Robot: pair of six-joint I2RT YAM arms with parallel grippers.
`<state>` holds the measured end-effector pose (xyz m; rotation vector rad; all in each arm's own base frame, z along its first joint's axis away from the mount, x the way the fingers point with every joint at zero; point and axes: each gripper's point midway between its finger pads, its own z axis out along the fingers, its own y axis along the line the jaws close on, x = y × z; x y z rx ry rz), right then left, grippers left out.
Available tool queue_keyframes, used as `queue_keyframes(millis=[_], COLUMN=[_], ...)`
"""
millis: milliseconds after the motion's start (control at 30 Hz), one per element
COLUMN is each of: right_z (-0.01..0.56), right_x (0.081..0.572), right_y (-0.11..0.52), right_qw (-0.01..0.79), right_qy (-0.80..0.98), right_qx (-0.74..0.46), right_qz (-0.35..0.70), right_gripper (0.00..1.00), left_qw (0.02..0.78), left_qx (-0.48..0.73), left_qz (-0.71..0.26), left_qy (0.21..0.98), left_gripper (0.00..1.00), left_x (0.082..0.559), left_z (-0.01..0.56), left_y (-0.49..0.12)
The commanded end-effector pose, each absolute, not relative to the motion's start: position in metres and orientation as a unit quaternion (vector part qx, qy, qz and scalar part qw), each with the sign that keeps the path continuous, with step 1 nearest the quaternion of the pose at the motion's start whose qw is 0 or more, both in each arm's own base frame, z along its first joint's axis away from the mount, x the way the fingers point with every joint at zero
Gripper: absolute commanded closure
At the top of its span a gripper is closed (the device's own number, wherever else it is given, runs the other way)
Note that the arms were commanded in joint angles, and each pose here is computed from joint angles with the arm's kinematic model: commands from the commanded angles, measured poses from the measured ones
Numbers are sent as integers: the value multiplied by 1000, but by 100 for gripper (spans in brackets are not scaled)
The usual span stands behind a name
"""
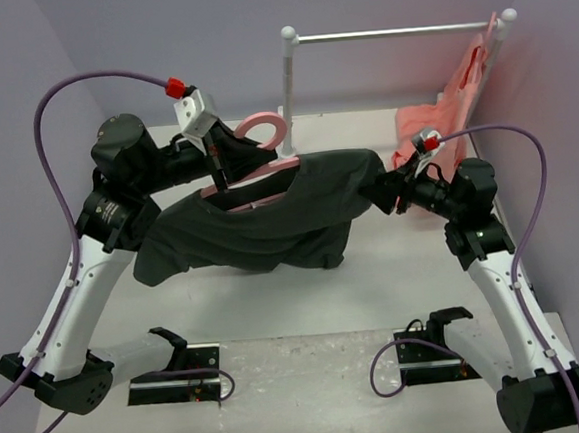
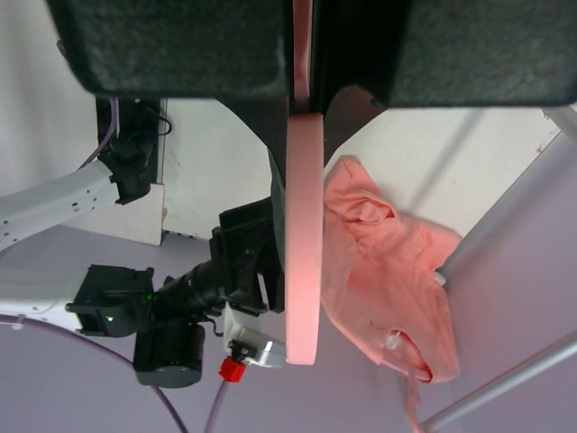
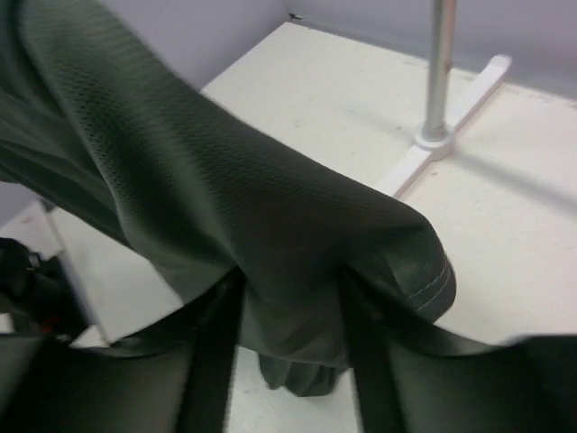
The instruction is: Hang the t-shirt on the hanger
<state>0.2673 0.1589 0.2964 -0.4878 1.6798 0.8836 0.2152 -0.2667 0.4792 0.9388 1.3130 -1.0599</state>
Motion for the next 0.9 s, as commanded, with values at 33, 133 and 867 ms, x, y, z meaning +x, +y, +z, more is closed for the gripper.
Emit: queue_keyframes(millis=[33,133,867], right_z=[329,333,376], right_x=[283,302,174], right_y=[155,128,202], right_qw=[594,618,513], right_qy=[691,714,608], right_qx=[-204,-131,-473], right_qz=[359,302,379], right_gripper=[90,100,1], left_qw=[570,568,414], left_qx=[406,409,532], left_qz=[-462,-451,-578], left_qy=[545,554,460], left_gripper=[100,100,100], left_x=[200,202,206], left_z=[499,497,431], left_y=[-263,-261,-308])
